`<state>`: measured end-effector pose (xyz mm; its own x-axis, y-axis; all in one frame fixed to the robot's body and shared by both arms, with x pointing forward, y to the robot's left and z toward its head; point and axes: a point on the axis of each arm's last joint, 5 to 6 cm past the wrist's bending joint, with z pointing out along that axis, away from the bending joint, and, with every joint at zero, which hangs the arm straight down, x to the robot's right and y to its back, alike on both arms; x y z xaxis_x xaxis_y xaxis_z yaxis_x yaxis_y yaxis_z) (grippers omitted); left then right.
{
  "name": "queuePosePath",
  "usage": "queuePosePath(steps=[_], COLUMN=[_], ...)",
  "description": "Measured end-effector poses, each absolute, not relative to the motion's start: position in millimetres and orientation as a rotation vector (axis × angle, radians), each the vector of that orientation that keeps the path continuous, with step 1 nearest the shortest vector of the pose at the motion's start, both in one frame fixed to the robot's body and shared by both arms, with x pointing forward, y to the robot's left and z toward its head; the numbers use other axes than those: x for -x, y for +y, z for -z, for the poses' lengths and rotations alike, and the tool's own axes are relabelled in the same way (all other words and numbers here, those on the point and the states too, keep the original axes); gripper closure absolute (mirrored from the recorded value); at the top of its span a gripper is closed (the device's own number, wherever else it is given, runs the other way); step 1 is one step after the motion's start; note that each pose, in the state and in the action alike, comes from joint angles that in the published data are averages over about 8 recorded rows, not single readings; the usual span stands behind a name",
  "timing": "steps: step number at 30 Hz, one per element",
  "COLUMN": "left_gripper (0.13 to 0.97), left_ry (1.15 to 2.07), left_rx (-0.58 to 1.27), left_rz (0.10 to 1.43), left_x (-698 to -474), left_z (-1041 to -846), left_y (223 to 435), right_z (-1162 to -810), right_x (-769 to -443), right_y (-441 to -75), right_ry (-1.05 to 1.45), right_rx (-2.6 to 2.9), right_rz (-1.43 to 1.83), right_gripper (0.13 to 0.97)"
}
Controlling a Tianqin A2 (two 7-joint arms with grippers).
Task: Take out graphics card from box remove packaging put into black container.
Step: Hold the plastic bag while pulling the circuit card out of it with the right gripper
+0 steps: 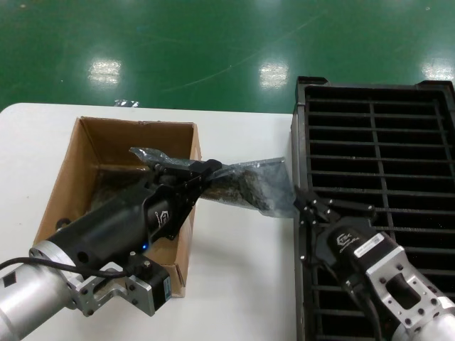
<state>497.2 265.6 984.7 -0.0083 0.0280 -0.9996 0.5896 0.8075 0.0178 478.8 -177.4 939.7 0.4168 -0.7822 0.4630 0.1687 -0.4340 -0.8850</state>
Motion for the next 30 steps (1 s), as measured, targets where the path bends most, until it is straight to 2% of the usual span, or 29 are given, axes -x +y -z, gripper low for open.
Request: queuePosePath(steps=[30], left_gripper=[0.958], left_ry=[1.53], left_rx=[-0.514], left_rz=[0.476], left_x=[-497], left_z=[-984.7], left_y=[266], right_z=[-940], right_x=[-459], right_y=[-188], right_ry=[0.363], right_rx=[1.741], right_rz=[1.086], right_gripper=[0.963])
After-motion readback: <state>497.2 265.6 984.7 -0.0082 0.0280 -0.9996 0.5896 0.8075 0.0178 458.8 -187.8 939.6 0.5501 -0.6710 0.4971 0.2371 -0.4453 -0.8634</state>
